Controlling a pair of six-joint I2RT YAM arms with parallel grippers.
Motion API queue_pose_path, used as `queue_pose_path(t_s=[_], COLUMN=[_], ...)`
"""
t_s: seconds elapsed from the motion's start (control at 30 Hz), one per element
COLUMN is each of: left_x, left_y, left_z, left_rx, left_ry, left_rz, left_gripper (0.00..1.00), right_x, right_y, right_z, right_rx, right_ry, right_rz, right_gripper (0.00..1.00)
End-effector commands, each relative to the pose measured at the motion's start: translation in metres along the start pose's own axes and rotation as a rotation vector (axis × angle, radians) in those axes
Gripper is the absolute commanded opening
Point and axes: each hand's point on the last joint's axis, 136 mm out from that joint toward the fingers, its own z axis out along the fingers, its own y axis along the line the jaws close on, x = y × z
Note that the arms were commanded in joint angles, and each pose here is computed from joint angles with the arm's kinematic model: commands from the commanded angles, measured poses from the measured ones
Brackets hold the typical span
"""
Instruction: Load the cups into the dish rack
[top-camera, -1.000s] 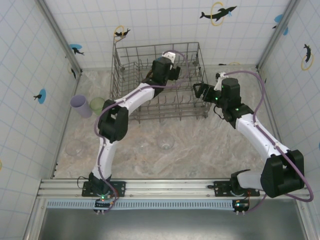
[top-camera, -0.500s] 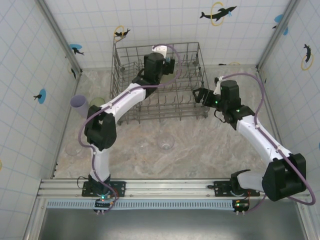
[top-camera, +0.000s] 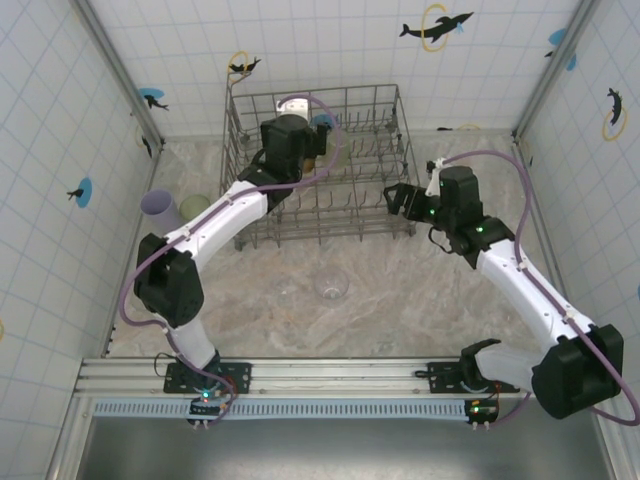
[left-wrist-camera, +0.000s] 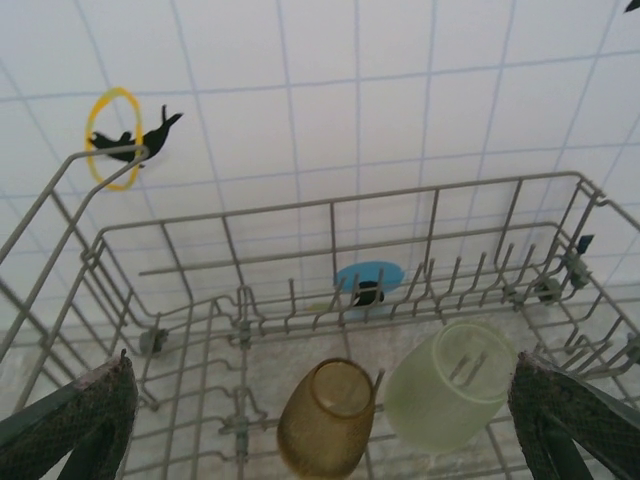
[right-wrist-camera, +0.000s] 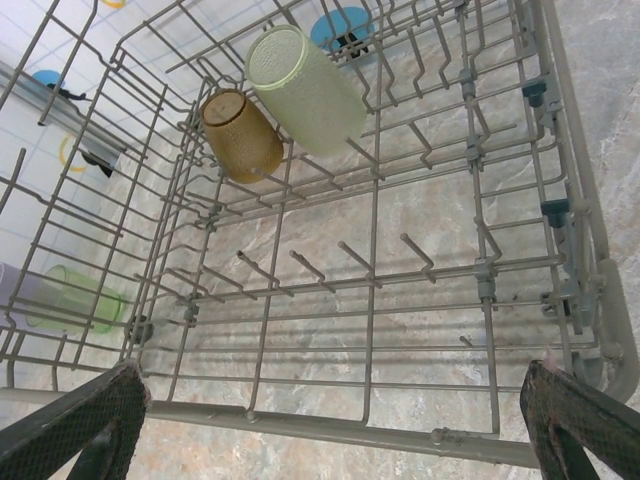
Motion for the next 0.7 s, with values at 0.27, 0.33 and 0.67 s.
queue_pose_path(t_s=[0.27, 0.33, 0.67], left_x=[0.045, 0.048, 0.064], left_y=[0.044, 0.054, 0.118], left_z=[-0.032, -0.037, -0.057], left_rx=[-0.163, -0.200, -0.352], left_ry=[0.157, 0.169, 0.208], left_rz=[-0.034, -0.043, -0.223], left_gripper=[0.97, 0.97, 0.97], right_x=[0.007, 0.008, 0.010], right_y=[0.005, 0.004, 0.005], right_z=[-0.004, -0.004, -0.006], right_rx=[-0.009, -0.008, -0.013], right_ry=[0.001, 0.002, 0.007], right_rz=[-0.019, -0.019, -0.026], right_gripper=[0.99, 0.99, 0.99])
